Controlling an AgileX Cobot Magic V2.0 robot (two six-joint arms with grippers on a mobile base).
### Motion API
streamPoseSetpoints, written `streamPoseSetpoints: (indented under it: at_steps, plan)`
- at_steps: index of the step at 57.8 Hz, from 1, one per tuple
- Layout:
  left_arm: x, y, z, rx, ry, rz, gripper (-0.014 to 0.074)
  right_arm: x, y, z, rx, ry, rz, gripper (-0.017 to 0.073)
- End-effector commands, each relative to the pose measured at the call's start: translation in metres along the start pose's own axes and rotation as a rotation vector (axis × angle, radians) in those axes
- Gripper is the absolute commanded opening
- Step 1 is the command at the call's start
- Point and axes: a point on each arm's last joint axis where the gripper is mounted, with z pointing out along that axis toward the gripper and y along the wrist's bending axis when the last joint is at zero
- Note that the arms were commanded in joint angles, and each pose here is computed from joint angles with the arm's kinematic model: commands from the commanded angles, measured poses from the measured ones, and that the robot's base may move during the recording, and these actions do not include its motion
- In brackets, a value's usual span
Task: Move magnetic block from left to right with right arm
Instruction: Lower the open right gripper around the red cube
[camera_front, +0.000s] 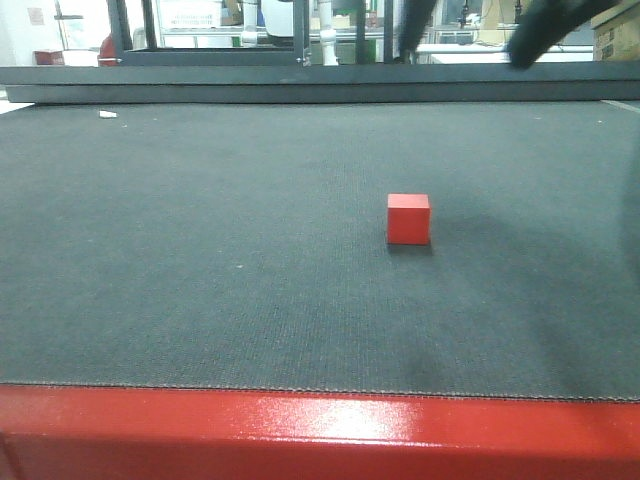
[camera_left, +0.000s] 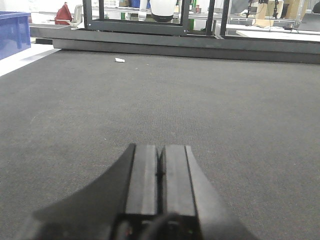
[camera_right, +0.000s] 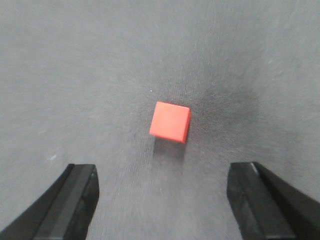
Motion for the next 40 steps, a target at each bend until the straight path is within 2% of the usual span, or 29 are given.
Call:
streamPoseSetpoints:
  at_steps: [1,11,19,40]
  plan:
    - [-0.006,0.000,-0.001,0.002,-0.088,-0.011,-0.0126,-0.019,0.011,0.002,0.033,-0.044,0.001,0.0624]
    - [-0.006,0.000,-0.001,0.002,-0.088,-0.011,-0.0126,-0.026,0.021,0.045,0.095,0.037,-0.010,0.0624]
    - [-0.006,0.000,-0.001,0.002,-0.088,-0.011,-0.0126,-0.025,0.025,0.071,0.125,0.078,0.031,0.0624]
    - [-0.006,0.000,-0.001,0.002,-0.088,-0.011,-0.0126,-0.019,0.017,0.115,0.171,0.136,0.048,0.0624]
